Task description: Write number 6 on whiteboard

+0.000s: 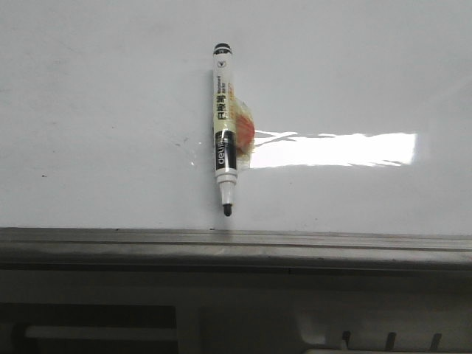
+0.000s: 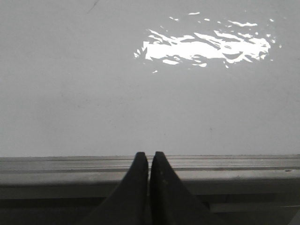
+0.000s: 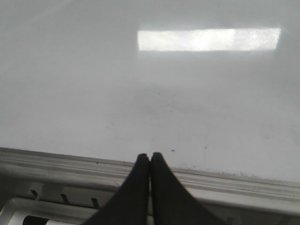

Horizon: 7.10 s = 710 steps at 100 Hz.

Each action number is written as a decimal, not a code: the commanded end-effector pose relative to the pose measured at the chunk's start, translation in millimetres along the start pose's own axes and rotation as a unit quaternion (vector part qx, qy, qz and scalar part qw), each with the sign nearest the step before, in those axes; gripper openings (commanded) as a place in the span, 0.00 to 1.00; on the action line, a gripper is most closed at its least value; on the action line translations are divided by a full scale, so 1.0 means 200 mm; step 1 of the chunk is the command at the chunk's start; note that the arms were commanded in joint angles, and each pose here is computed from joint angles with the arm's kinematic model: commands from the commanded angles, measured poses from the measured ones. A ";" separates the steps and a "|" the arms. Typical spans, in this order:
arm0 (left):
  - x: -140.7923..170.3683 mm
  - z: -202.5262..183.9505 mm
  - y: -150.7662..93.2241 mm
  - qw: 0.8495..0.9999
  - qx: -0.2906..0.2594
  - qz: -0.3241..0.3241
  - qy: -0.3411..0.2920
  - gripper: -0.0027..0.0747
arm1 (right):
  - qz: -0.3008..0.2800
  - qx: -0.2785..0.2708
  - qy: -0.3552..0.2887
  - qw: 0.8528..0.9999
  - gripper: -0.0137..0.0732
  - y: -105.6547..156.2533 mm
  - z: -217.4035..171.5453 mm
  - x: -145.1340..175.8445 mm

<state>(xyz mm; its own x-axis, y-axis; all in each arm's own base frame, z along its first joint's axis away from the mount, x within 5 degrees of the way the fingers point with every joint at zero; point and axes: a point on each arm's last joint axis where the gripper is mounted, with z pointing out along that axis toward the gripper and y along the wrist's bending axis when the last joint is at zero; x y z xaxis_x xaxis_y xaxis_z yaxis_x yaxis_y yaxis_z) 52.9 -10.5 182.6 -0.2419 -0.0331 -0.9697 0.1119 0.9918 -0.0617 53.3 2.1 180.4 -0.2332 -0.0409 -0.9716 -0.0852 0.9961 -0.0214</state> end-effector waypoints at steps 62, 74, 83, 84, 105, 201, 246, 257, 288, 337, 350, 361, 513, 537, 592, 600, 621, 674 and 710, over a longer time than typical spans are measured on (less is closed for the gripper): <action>-0.05 0.00 -0.02 0.921 0.068 -0.371 -0.099 0.01 | 0.017 -0.051 -0.294 0.954 0.11 0.04 -0.07 -0.22; -0.05 0.00 -0.03 0.907 0.084 -0.403 -0.092 0.01 | 0.174 -0.054 -0.278 0.943 0.11 0.00 -0.07 -0.22; -0.08 -0.02 -0.05 0.907 0.105 -0.398 -0.083 0.01 | 0.266 -0.063 -0.258 0.927 0.11 -0.01 -0.08 -0.24; -0.08 -0.02 -0.06 0.909 0.110 -0.394 -0.081 0.01 | 0.272 -0.064 -0.256 0.926 0.11 -0.01 -0.08 -0.24; -0.27 -0.12 -0.13 0.949 0.164 -0.248 -0.106 0.01 | 0.272 -0.080 -0.267 0.921 0.11 0.00 -0.14 -0.36; -0.59 0.33 -0.53 0.914 0.329 -0.124 0.202 0.50 | 0.060 -0.137 -0.024 0.988 0.69 0.10 -0.23 -0.67; -0.56 0.49 -0.77 0.918 0.304 -0.137 0.213 0.50 | 0.059 -0.139 -0.015 0.988 0.69 0.10 -0.23 -0.66; -0.53 0.52 -0.78 0.915 0.297 -0.144 0.231 0.50 | 0.059 -0.139 -0.015 0.988 0.69 0.10 -0.23 -0.66; -0.53 0.54 -0.82 0.905 0.314 -0.140 0.249 0.50 | 0.058 -0.139 -0.015 0.988 0.69 0.10 -0.23 -0.66; -0.54 0.52 -0.84 0.894 0.327 -0.155 0.263 0.50 | 0.059 -0.138 -0.006 0.989 0.69 0.10 -0.21 -0.64; -0.53 0.53 -0.85 0.894 0.325 -0.154 0.267 0.50 | 0.060 -0.137 0.005 0.989 0.69 0.10 -0.19 -0.61; -0.52 0.55 -0.86 0.892 0.325 -0.152 0.276 0.50 | 0.060 -0.137 0.006 0.989 0.69 0.10 -0.19 -0.61; -0.56 0.36 -0.78 0.770 0.477 0.392 0.159 0.01 | -0.167 -0.387 0.015 0.907 0.65 0.29 -0.23 -0.73; -0.55 0.34 -0.79 0.761 0.486 0.398 0.159 0.01 | -0.153 -0.409 0.042 0.899 0.65 0.36 -0.08 -0.75; -0.52 0.25 -0.87 0.703 0.521 0.471 0.113 0.01 | -0.152 -0.497 0.068 0.851 0.65 0.58 0.06 -0.72; -0.49 0.26 -0.86 0.694 0.514 0.491 0.114 0.01 | -0.154 -0.502 0.068 0.849 0.65 0.59 0.06 -0.72; -0.47 0.26 -0.85 0.696 0.510 0.492 0.117 0.01 | -0.155 -0.497 0.068 0.851 0.65 0.64 0.10 -0.71; -0.48 0.27 -0.86 0.707 0.508 0.480 0.110 0.01 | -0.164 -0.485 0.079 0.855 0.65 0.75 0.18 -0.66; -0.49 0.27 -0.86 0.714 0.504 0.475 0.103 0.01 | -0.166 -0.479 0.110 0.855 0.65 0.79 0.24 -0.62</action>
<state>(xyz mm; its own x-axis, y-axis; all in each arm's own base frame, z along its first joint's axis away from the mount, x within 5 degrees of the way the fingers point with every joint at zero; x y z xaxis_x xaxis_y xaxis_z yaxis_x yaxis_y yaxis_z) 108.2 -182.0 261.2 0.2847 0.7617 -0.5821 0.9388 -0.0986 0.3302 110.0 165.2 270.1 -0.2266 -0.4840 -0.8453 -0.9246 0.3798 0.0304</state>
